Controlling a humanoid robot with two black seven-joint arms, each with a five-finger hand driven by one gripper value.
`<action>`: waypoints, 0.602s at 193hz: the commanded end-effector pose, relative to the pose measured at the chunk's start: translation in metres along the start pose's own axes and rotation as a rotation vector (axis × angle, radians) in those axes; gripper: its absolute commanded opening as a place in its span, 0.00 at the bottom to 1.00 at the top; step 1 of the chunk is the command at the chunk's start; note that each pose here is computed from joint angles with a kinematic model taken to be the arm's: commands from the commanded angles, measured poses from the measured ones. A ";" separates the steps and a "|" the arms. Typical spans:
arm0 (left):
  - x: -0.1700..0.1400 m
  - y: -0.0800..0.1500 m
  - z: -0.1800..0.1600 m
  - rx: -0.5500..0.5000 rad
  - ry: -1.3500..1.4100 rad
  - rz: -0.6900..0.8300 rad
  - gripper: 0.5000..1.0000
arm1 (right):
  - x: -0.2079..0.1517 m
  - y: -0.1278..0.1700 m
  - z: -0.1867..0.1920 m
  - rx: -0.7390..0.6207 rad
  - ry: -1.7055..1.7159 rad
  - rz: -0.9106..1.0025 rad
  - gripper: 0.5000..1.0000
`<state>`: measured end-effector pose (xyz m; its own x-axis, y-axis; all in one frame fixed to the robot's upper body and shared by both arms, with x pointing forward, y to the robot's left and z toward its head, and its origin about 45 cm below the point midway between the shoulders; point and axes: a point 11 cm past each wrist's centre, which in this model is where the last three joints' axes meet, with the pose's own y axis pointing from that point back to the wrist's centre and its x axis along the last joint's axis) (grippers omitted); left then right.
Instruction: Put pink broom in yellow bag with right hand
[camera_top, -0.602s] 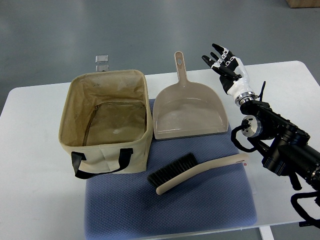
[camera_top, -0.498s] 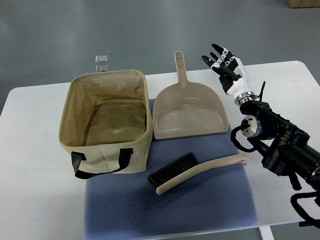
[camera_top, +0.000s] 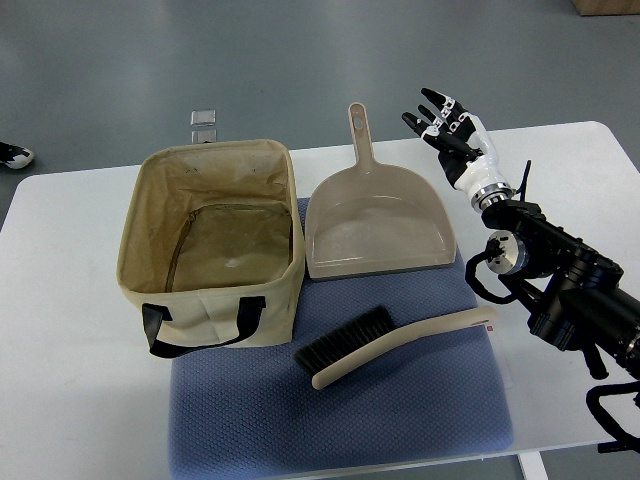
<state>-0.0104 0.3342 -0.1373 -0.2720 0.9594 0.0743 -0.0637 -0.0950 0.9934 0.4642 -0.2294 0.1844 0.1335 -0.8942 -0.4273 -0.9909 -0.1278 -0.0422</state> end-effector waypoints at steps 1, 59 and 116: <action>-0.001 0.000 0.000 0.000 -0.002 -0.003 1.00 | 0.001 -0.001 -0.003 0.003 0.010 0.007 0.86; -0.001 0.000 0.000 0.000 0.001 -0.002 1.00 | 0.013 -0.012 -0.041 0.013 0.227 -0.066 0.86; -0.001 0.000 0.000 0.000 0.001 -0.002 1.00 | -0.017 -0.029 -0.081 0.008 0.627 -0.314 0.86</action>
<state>-0.0102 0.3338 -0.1373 -0.2724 0.9594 0.0732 -0.0643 -0.0940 0.9935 0.4878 -0.2453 0.2499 0.3479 -0.9330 0.0917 -0.9294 -0.3561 -0.0966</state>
